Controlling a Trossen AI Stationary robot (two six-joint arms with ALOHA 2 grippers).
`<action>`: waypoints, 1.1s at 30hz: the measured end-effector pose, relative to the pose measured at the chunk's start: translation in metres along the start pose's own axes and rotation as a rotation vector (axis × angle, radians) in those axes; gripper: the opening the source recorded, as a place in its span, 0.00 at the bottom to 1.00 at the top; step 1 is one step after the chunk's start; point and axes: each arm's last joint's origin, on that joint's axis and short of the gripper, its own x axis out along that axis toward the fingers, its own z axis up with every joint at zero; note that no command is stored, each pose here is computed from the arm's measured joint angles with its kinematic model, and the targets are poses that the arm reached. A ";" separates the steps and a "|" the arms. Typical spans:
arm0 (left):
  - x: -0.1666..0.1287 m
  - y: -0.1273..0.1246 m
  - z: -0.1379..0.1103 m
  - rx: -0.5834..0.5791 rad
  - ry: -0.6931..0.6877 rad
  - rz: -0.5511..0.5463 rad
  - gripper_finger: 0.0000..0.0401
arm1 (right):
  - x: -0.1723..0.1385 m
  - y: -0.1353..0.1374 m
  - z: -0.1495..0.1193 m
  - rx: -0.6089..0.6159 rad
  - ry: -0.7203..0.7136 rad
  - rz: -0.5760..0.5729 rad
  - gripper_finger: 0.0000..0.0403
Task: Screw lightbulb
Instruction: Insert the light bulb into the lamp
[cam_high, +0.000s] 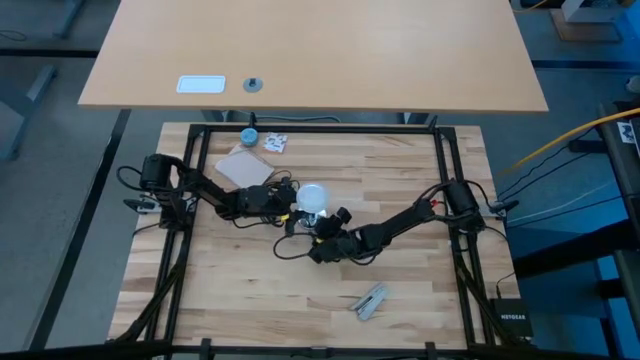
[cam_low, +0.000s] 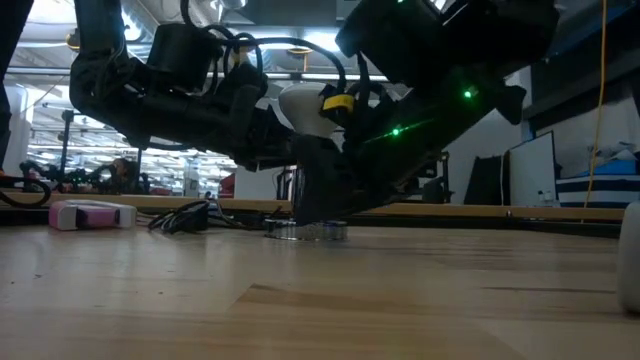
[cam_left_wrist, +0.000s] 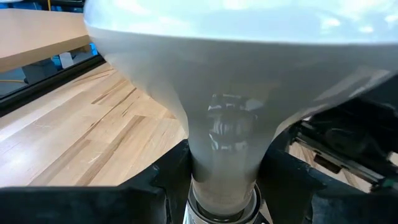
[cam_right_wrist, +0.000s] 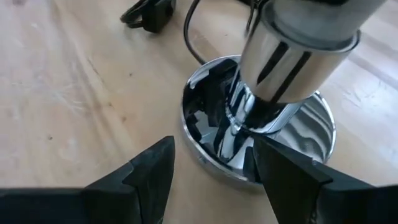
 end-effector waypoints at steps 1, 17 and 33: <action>0.000 0.000 0.000 0.000 0.000 0.000 0.39 | 0.001 -0.001 0.001 -0.009 0.001 -0.003 0.56; 0.000 0.001 0.000 0.002 -0.001 0.003 0.39 | 0.008 -0.017 0.000 -0.033 0.046 -0.107 0.56; 0.000 0.000 0.000 0.001 0.002 -0.001 0.39 | 0.003 -0.016 -0.007 0.110 0.054 -0.156 0.56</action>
